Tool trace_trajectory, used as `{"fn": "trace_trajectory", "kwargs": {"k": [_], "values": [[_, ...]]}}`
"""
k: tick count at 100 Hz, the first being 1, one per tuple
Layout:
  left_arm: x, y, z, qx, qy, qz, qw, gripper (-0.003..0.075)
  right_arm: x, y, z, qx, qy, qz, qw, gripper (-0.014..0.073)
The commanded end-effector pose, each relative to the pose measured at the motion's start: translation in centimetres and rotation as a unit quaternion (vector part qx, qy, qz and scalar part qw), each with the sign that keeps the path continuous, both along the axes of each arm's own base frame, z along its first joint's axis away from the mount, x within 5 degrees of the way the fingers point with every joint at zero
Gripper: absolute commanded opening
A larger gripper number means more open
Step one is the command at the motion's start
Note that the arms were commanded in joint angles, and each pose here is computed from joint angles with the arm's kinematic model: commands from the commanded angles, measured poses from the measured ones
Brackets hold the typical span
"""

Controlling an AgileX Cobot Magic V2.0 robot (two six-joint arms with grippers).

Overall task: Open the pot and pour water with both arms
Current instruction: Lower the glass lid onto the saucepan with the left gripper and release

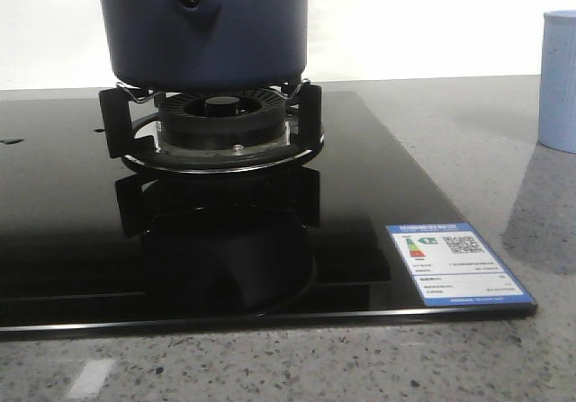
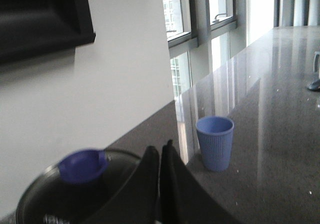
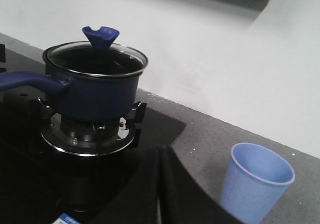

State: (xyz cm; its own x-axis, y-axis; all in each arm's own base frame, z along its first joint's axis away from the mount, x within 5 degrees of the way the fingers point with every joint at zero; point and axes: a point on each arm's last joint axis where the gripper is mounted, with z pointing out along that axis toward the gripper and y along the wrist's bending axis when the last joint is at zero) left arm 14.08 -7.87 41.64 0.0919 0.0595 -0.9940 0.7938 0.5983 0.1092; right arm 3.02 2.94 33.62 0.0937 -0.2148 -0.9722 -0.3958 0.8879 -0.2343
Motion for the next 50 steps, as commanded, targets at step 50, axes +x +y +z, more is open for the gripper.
{"fn": "trace_trajectory", "kwargs": {"k": [50], "values": [[-10.0,1.5,-9.4,-0.037,-0.045,0.062,0.996,-0.0019,-1.9,-0.5,-1.1,0.044,-0.068,-0.008,0.997,-0.0066]]}}
